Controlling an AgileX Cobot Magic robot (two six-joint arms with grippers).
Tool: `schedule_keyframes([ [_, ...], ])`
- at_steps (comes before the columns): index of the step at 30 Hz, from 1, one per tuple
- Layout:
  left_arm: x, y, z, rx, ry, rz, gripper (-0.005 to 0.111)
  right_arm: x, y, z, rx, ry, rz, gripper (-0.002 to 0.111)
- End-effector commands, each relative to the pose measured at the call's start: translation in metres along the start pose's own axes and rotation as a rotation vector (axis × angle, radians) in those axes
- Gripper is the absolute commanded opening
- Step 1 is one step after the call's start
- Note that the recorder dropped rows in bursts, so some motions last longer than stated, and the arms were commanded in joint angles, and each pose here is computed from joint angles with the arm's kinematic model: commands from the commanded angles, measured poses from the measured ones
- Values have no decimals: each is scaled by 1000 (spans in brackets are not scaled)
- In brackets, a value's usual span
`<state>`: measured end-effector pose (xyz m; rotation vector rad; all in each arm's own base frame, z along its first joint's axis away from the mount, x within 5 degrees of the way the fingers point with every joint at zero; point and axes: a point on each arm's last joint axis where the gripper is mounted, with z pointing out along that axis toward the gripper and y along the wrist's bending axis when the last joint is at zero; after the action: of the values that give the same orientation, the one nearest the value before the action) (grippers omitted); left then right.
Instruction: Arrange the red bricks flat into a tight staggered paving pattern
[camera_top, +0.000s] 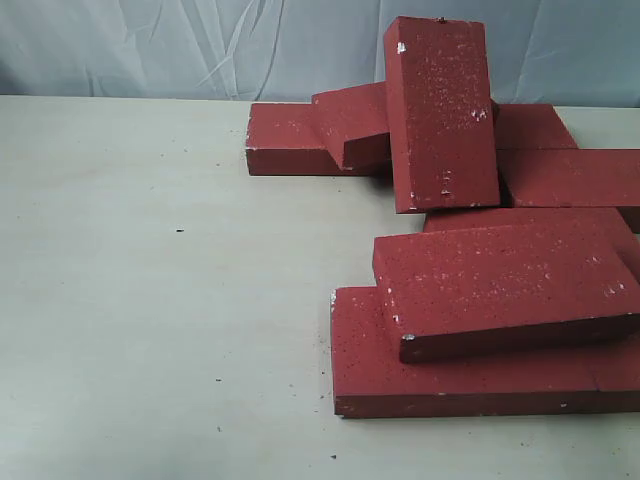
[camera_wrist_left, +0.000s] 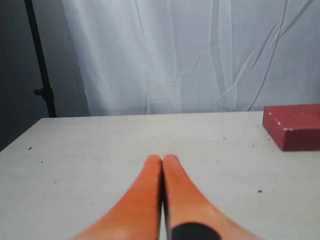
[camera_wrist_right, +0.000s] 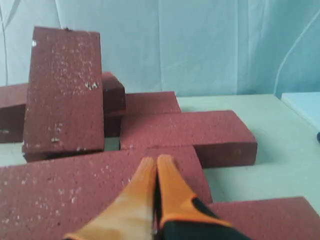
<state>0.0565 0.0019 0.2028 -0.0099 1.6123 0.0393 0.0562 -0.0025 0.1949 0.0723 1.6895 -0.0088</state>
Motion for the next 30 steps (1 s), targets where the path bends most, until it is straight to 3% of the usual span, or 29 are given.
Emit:
schedule_keyframes([
  [1, -4, -1, 0, 14, -55, -130, 0, -10, 0, -1, 0, -121, 20, -1],
  [8, -5, -1, 0, 16, -73, -166, 0, -22, -1, -3, -11, -249, 163, -1],
  [11, -9, 0, -1, 19, -111, -242, 0, -26, -2, -5, -10, -304, 233, -1],
  [14, -16, 2, -2, 13, -194, -390, 0, -31, -4, -6, -9, -355, 290, -1],
  [20, -28, 7, -5, -1, -322, -457, 0, -57, -3, -16, -33, -446, 324, -1],
  [30, -101, 13, 1, 2, -449, -601, 0, -129, -3, -23, -49, -611, 383, -1],
])
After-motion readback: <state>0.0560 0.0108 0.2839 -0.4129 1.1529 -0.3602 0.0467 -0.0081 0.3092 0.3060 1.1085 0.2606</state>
